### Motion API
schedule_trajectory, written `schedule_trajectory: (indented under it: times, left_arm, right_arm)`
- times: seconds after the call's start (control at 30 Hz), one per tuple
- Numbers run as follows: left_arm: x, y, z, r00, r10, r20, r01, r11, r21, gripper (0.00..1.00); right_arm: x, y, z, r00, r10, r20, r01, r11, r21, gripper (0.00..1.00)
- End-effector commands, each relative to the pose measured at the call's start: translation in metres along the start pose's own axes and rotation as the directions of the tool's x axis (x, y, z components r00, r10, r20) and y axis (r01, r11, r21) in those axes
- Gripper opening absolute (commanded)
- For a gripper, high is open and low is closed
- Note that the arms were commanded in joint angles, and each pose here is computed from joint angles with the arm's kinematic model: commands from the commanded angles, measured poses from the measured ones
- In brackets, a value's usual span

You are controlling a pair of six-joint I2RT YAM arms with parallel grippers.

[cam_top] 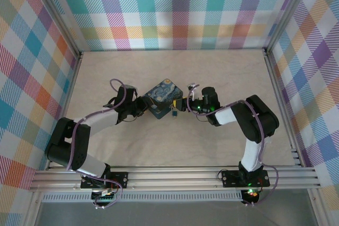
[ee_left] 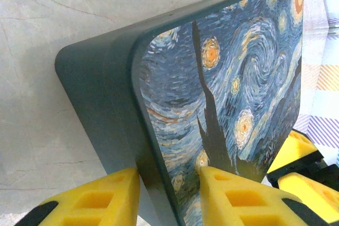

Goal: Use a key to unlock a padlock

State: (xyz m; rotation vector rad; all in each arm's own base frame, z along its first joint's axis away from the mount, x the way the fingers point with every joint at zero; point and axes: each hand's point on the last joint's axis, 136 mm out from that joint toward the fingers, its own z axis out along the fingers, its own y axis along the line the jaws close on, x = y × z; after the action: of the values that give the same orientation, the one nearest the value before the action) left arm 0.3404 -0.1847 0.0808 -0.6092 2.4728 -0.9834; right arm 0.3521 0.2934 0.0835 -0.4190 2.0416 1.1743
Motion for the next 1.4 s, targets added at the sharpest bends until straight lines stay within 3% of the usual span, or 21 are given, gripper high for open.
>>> schedule_trajectory:
  times: [0.0, 0.17, 0.47, 1.37]
  left_arm:
    - [0.03, 0.043, 0.001, 0.995, -0.056, -0.081, 0.043, 0.987, -0.153, 0.33]
    - [0.029, 0.041, 0.001, 0.996, -0.053, -0.078, 0.041, 0.988, -0.149, 0.33]
    - [0.028, 0.038, 0.001, 0.996, -0.047, -0.075, 0.036, 0.989, -0.142, 0.33]
    - [0.025, 0.036, -0.002, 0.997, -0.034, -0.072, 0.023, 0.988, -0.154, 0.34]
  right_arm:
    - [-0.007, 0.01, -0.002, 1.0, -0.016, 0.022, 0.017, 0.999, -0.048, 0.59]
    - [0.011, 0.009, -0.011, 1.0, 0.0, -0.008, 0.0, 0.999, -0.045, 0.6]
    - [0.022, 0.021, -0.003, 0.998, 0.029, -0.061, -0.037, 0.991, -0.127, 0.71]
    - [0.037, 0.026, 0.026, 0.988, 0.05, -0.149, -0.078, 0.98, -0.184, 0.74]
